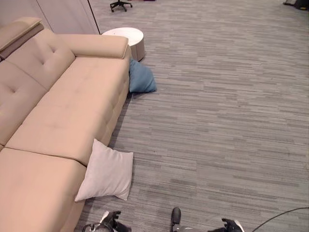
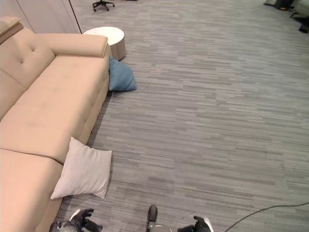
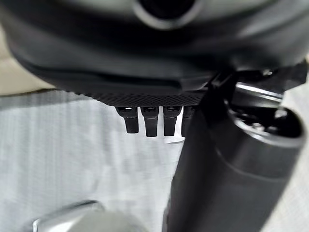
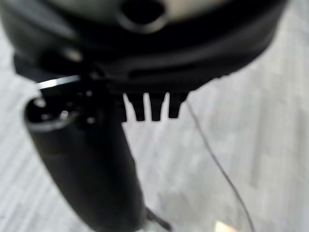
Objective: Pick up all the scattered cushions and arrange them neatly on the sofa.
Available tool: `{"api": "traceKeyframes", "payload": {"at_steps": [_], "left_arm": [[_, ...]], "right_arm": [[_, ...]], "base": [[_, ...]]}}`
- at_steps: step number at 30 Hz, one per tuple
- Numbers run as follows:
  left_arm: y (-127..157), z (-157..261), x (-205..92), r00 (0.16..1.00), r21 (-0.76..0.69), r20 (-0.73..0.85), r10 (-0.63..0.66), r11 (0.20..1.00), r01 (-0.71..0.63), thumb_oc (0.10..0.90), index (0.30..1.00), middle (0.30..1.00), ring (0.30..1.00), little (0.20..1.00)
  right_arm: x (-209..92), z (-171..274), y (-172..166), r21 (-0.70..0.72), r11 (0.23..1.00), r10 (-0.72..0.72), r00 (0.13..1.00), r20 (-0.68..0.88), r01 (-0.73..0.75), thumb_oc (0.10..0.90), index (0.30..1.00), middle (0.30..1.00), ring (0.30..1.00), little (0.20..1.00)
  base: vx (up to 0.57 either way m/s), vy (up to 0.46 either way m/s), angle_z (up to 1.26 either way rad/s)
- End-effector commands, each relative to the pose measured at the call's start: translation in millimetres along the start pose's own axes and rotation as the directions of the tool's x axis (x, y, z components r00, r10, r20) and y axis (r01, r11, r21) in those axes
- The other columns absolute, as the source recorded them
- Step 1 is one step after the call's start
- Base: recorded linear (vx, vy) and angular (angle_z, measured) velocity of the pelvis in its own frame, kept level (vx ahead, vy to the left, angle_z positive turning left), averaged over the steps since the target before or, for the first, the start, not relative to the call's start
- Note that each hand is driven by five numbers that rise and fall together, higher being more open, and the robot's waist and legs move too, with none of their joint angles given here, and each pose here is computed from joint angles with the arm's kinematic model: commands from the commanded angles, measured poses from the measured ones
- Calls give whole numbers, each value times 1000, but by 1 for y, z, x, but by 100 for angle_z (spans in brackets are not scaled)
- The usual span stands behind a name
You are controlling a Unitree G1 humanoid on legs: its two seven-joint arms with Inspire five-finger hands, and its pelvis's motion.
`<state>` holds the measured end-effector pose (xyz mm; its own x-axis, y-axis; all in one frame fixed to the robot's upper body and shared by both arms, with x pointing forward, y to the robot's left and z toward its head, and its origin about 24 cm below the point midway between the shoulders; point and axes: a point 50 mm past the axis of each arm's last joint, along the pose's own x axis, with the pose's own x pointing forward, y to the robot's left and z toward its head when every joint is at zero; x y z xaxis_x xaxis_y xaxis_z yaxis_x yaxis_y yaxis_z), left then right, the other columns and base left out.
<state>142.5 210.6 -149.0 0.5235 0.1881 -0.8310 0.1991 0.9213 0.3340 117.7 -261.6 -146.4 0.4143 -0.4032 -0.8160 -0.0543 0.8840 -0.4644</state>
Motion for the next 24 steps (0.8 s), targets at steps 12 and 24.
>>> {"api": "traceKeyframes", "payload": {"at_steps": [12, 24], "left_arm": [[4, -2, 0, 1000, 71, 6, -4, 997, 3, 800, 900, 900, 900, 900], [22, 5, 2, 999, 56, 34, 42, 997, -44, 800, 900, 900, 900, 900]], "right_arm": [[0, -6, -14, -7, 999, -49, 999, 12, 49, 800, 900, 900, 900, 900], [1, 10, -5, -8, 1000, -13, 998, 67, 13, 800, 900, 900, 900, 900]], "base": [[194, 10, 31], [125, 50, 49]]}}
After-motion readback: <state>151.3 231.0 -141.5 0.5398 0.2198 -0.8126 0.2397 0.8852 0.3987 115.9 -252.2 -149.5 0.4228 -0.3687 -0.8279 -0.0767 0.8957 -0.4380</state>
